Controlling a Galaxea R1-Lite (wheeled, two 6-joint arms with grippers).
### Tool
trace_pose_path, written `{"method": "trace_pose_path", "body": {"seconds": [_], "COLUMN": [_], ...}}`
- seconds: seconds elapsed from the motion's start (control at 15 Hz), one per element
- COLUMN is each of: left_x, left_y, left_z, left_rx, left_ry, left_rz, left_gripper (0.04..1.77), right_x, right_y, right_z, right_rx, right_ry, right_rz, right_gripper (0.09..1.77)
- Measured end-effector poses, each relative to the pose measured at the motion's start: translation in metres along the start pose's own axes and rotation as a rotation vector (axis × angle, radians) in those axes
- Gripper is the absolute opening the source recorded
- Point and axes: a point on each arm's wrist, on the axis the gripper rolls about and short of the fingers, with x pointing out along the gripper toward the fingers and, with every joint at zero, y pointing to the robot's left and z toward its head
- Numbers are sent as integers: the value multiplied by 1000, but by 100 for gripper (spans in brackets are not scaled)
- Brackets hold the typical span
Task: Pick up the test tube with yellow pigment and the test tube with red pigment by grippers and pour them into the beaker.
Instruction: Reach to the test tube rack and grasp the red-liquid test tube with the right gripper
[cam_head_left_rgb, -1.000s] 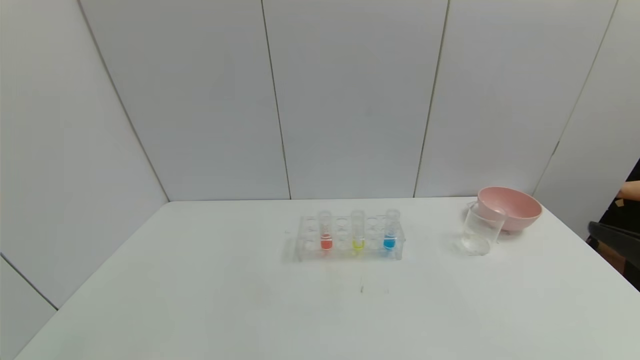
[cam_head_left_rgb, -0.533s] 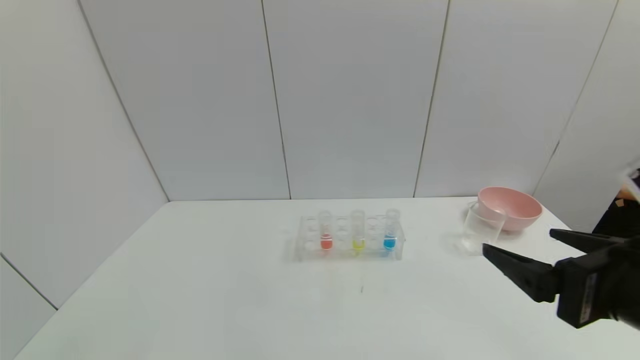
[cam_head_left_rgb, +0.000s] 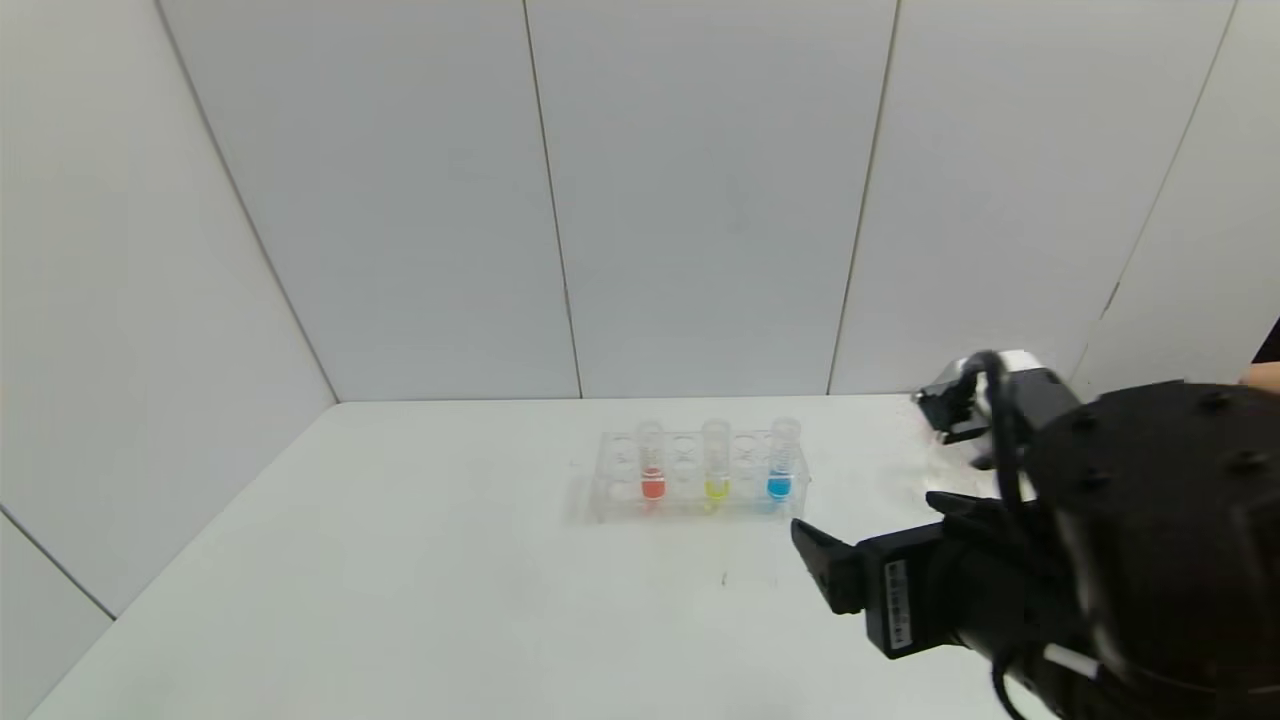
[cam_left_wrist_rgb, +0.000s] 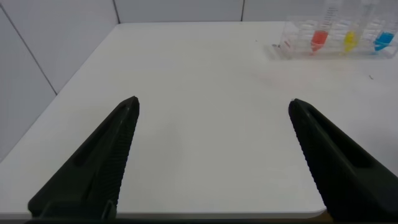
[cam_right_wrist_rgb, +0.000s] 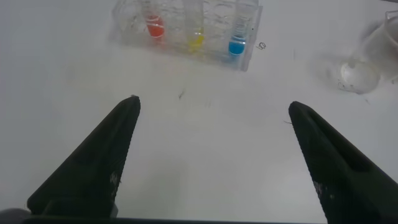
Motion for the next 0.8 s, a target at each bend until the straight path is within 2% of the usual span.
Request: {"method": "trace_pose_path", "body": {"seconds": [0.33, 0.8], "left_x": [0, 0], "left_y": [0, 0], "left_z": [0, 0], "left_rx": [0, 0], "left_ry": [0, 0], "left_rz": [0, 0], "left_gripper": [172, 172], "right_x": [43, 105], "right_y": [52, 117], "right_z": [-7, -5], "right_rx": [-28, -20], "right_ry": [41, 47], "right_rz": [12, 22], "right_gripper": [171, 171]}}
